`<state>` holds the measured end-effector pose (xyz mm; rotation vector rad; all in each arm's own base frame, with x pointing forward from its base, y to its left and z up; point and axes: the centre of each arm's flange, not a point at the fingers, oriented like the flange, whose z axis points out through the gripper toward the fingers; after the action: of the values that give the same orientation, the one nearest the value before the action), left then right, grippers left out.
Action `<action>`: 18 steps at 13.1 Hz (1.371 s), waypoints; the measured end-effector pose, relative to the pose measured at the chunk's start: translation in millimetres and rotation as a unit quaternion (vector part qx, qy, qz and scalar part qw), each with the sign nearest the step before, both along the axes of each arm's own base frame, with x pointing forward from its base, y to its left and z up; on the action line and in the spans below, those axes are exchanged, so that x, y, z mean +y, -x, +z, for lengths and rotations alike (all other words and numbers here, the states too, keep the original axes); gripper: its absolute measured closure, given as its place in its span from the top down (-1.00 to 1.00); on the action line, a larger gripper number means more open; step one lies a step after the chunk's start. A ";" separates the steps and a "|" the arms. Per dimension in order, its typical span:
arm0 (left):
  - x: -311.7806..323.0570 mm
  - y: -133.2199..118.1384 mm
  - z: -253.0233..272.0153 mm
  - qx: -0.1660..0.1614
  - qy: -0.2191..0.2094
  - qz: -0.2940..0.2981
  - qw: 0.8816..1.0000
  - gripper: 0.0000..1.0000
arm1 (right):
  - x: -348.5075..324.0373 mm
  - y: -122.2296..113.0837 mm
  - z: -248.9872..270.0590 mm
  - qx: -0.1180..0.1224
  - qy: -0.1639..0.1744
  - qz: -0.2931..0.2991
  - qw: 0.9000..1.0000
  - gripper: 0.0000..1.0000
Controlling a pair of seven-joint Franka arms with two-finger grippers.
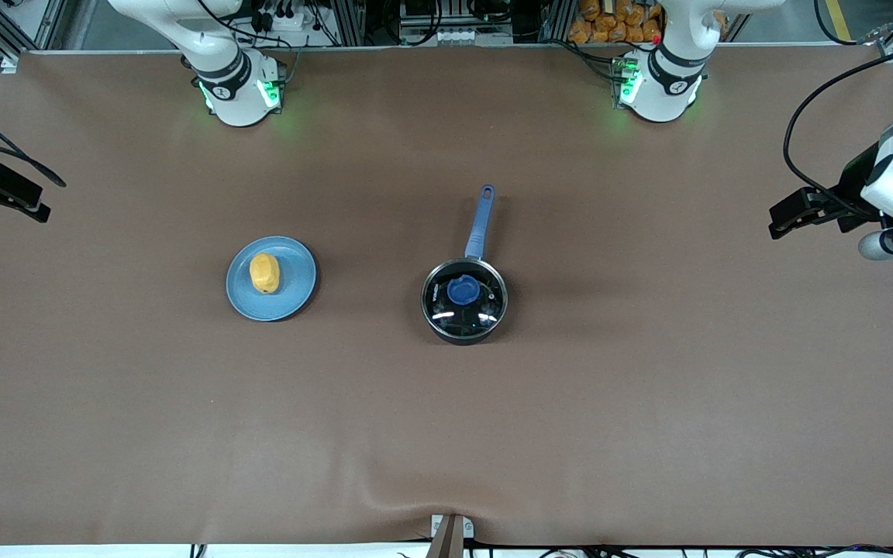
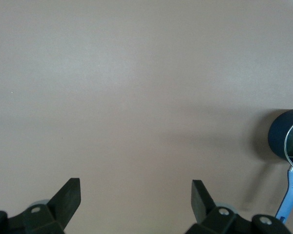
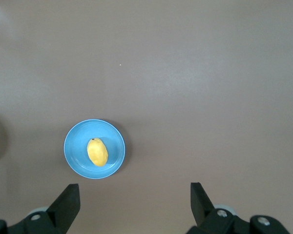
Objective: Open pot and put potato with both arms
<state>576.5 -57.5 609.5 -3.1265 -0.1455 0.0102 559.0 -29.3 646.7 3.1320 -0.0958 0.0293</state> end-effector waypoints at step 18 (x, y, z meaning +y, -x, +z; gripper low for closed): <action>-14.2 2.2 0.7 0.004 0.000 -0.012 1.000 1.00 | 0.0 0.0 0.0 0.000 0.000 0.000 1.000 1.00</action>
<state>574.2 -71.7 610.1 -3.1278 -0.1095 0.0217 559.1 -29.3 646.7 3.1320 -0.0958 0.0294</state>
